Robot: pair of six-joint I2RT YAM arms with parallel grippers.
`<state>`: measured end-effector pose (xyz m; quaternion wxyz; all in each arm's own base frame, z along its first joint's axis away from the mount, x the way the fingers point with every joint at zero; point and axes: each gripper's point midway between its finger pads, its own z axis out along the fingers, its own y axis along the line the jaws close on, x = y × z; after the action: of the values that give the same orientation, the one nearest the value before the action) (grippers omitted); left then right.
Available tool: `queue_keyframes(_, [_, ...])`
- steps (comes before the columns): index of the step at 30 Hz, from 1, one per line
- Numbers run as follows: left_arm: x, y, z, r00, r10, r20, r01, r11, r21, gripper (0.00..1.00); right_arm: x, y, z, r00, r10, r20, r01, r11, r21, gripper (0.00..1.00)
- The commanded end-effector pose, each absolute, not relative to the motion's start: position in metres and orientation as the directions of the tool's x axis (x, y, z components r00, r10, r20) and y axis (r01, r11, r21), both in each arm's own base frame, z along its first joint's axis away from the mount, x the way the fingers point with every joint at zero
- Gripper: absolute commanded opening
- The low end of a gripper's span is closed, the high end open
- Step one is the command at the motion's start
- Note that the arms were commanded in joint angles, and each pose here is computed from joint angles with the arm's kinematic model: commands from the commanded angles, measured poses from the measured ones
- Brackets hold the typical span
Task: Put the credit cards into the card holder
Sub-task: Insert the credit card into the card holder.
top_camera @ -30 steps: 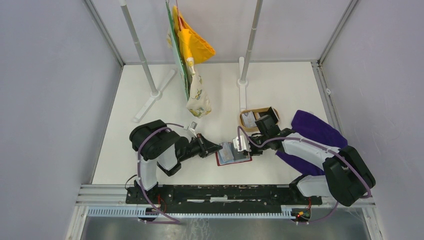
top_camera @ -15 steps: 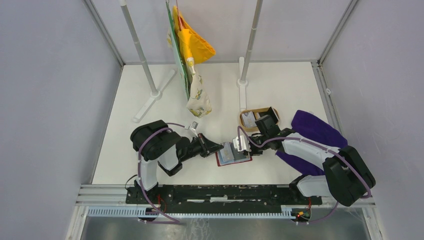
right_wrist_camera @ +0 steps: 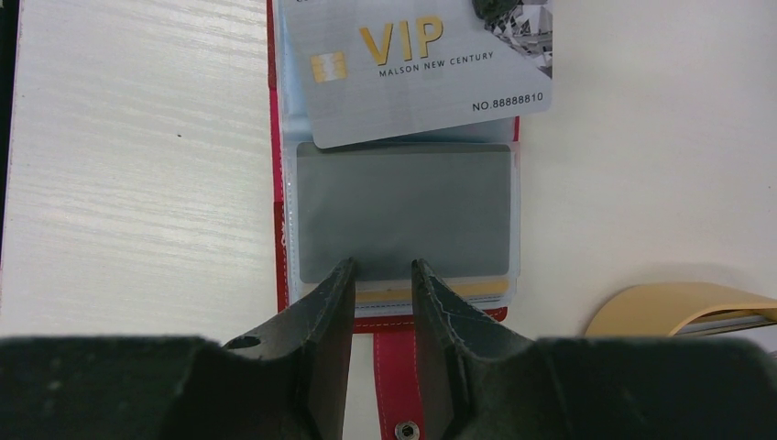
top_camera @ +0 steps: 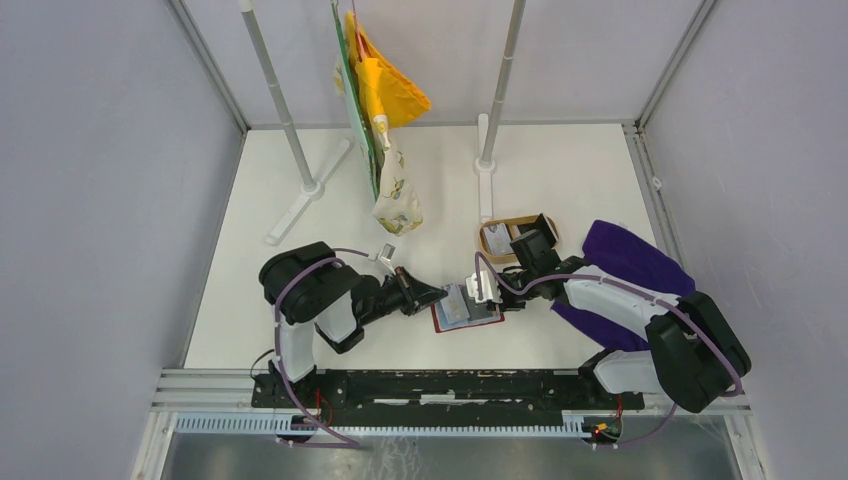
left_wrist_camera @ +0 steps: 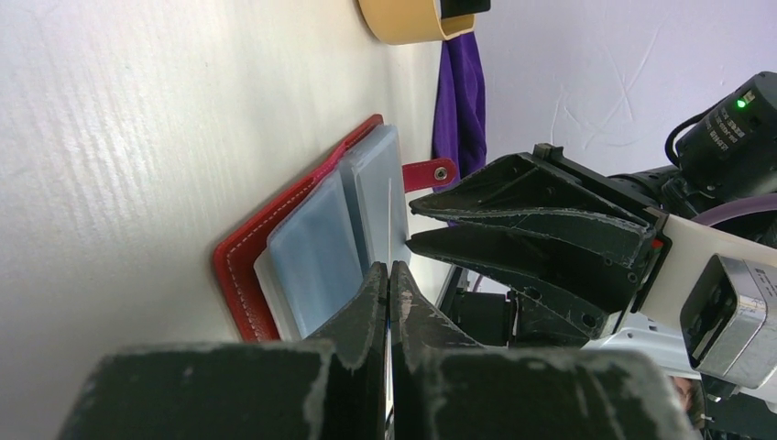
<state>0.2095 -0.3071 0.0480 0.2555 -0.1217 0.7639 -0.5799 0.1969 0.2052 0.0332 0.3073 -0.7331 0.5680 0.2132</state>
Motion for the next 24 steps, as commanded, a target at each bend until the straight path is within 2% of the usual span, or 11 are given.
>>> queue_keyframes(1, [0.214, -0.313, 0.109, -0.792, -0.547, -0.272, 0.243, 0.126, -0.962, 0.02, 0.197, 0.197, 0.026, 0.244, -0.743, -0.624, -0.969, -0.163, -0.186, 0.35])
queue_keyframes(24, [0.220, -0.314, 0.080, -0.749, -0.587, -0.307, 0.214, 0.225, -0.951, 0.02, 0.196, 0.197, 0.026, 0.241, -0.743, -0.625, -0.970, -0.164, -0.180, 0.35])
